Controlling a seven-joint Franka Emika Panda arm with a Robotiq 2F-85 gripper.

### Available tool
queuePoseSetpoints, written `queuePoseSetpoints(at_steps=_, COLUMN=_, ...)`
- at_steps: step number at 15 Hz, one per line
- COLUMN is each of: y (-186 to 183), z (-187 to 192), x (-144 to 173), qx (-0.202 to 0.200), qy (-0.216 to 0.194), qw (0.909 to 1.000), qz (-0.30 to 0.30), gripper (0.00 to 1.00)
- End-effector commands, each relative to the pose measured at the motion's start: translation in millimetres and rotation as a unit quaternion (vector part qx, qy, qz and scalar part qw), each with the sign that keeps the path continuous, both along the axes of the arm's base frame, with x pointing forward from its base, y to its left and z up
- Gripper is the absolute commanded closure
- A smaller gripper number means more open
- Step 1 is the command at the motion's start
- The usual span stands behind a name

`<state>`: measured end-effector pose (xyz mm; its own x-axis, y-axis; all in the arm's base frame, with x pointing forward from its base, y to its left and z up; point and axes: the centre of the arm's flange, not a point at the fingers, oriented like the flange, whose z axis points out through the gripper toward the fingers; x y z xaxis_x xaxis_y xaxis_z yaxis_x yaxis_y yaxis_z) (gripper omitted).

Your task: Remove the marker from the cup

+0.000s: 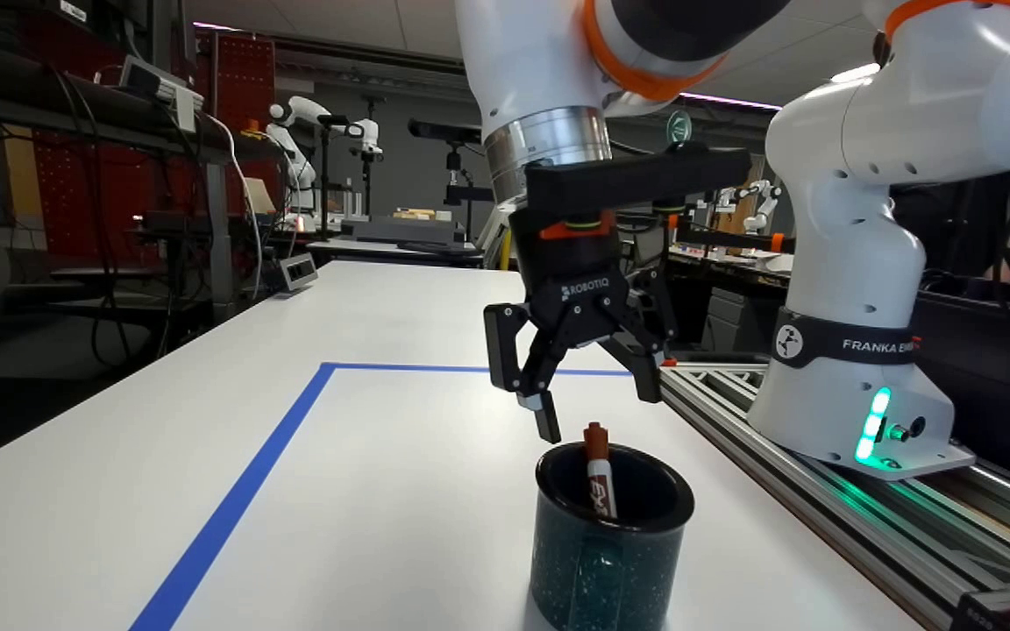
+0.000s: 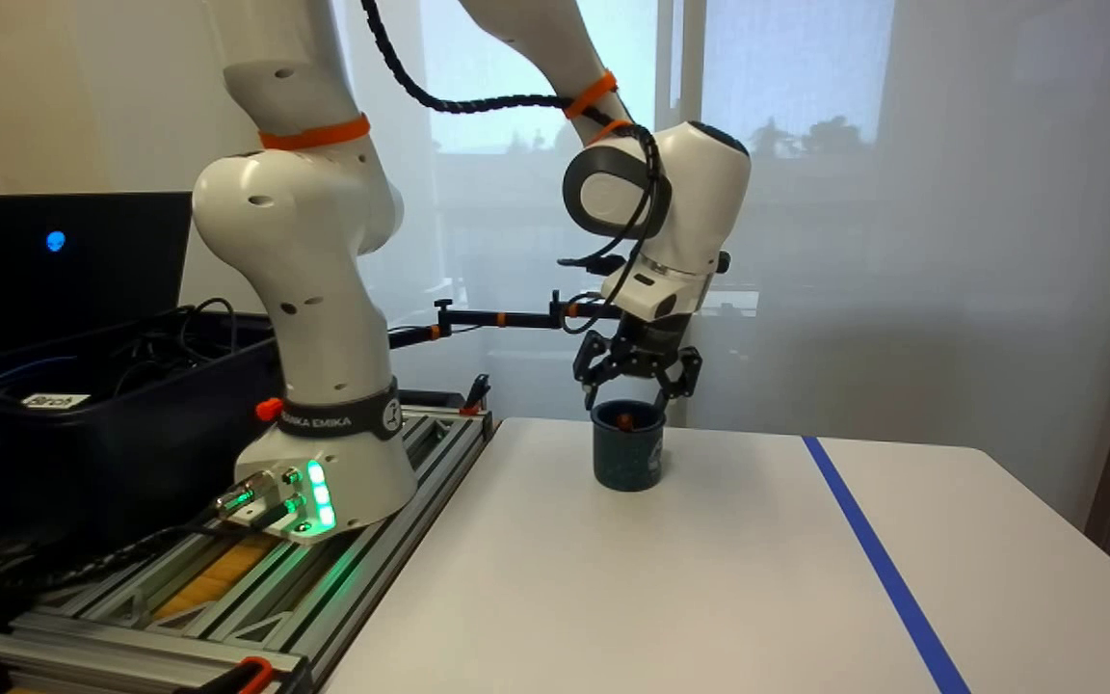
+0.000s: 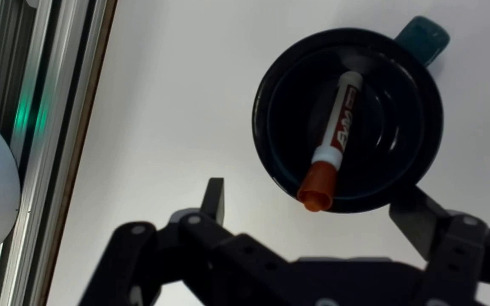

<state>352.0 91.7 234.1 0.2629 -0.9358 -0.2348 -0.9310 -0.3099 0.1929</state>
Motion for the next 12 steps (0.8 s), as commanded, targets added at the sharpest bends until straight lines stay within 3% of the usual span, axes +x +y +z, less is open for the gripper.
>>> queuePoseSetpoints(at_steps=1, y=-3.6, z=-6.7, x=-23.1, qx=0.001, qy=-0.011, qw=0.9999, qz=0.012, gripper=0.0)
queuePoseSetpoints(at_steps=3, y=-2.9, z=-8.8, x=-23.1, qx=0.001, qy=-0.011, qw=0.9998, qz=0.015, gripper=0.04)
queuePoseSetpoints(at_steps=5, y=-1.9, z=-10.4, x=-23.6, qx=0.003, qy=-0.01, qw=0.9998, qz=0.017, gripper=0.18)
queuePoseSetpoints(at_steps=6, y=-1.3, z=-11.4, x=-23.7, qx=0.003, qy=-0.009, qw=0.9998, qz=0.019, gripper=0.16)
queuePoseSetpoints(at_steps=7, y=-0.6, z=-12.0, x=-23.9, qx=0.003, qy=-0.008, qw=0.9998, qz=0.02, gripper=0.22)
queuePoseSetpoints(at_steps=8, y=0.1, z=-11.8, x=-23.8, qx=0.003, qy=-0.008, qw=0.9997, qz=0.021, gripper=0.17)
queuePoseSetpoints(at_steps=12, y=2.5, z=-9.8, x=-22.7, qx=0.005, qy=-0.012, qw=0.9996, qz=0.023, gripper=0.29)
